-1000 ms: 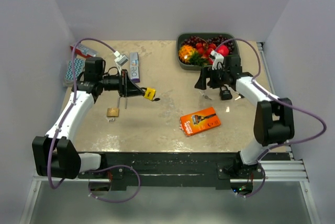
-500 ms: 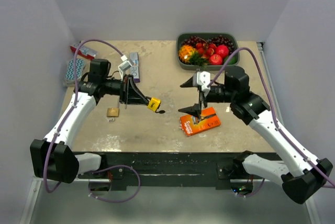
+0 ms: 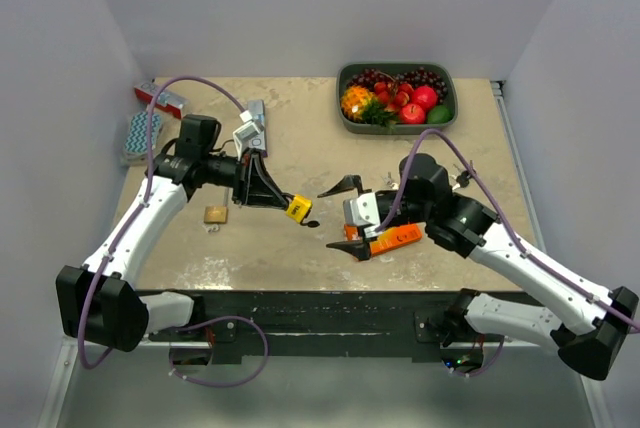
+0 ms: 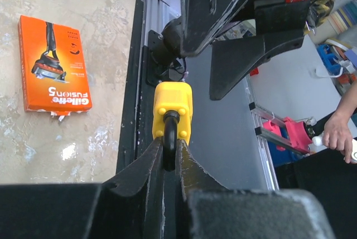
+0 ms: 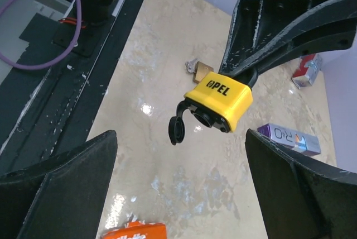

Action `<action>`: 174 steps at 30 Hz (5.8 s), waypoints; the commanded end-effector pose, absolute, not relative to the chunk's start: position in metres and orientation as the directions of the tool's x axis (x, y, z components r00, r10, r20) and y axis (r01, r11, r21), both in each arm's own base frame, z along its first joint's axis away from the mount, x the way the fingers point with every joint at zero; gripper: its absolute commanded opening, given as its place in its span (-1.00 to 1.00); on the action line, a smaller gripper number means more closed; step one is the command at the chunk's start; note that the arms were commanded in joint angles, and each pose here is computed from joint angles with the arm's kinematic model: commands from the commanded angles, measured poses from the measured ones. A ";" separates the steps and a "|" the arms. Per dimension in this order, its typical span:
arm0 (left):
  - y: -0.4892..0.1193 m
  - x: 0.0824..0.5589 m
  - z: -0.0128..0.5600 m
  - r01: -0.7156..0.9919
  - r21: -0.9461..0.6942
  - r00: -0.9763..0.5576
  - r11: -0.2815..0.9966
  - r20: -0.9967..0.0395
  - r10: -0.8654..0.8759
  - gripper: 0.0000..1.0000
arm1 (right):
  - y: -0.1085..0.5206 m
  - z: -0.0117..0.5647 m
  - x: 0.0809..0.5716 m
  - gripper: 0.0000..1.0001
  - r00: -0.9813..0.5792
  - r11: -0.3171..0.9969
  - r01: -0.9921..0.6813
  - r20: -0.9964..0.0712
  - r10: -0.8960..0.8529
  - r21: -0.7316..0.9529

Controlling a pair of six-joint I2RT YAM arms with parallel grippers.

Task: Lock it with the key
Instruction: Place the lock at the center of the board.

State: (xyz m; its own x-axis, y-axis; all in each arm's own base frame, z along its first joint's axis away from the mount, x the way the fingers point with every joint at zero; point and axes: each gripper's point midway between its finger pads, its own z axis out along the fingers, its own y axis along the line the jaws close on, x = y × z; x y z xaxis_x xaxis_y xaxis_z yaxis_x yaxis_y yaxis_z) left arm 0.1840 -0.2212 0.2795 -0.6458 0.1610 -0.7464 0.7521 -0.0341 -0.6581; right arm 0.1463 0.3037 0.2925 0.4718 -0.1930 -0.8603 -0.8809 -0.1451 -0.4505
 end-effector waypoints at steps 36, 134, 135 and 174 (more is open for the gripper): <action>-0.218 0.145 0.322 0.745 -0.595 -0.583 -0.302 -0.800 0.140 -1.00 | 0.341 0.301 0.174 0.10 0.666 -0.020 -0.742 -0.733 -0.138 -0.671; -0.231 0.253 0.254 0.518 -0.742 -0.794 0.426 -0.602 -0.083 -1.00 | 0.377 0.245 0.250 -0.92 0.069 0.247 -0.946 -0.874 -0.481 -0.211; -0.231 0.254 0.254 0.520 -0.742 -0.793 0.424 -0.603 -0.082 -1.00 | 0.375 0.244 0.251 -1.00 0.066 0.253 -0.944 -0.873 -0.484 -0.212; -0.038 0.320 0.294 0.308 -0.280 -0.490 0.909 -0.866 -0.100 0.98 | 0.215 0.079 0.426 -1.00 -0.693 0.987 -0.155 -0.707 -0.145 -0.051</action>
State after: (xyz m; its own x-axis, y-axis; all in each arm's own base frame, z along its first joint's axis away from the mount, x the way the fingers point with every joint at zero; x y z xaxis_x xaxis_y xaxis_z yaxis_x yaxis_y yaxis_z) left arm 0.3289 -0.0358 0.2831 -0.5286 -0.1290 -0.8390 0.2689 0.9121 -0.3096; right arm 0.3959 0.2233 0.0502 -0.7371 -0.2574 -0.6249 -0.2784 0.9582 -0.0663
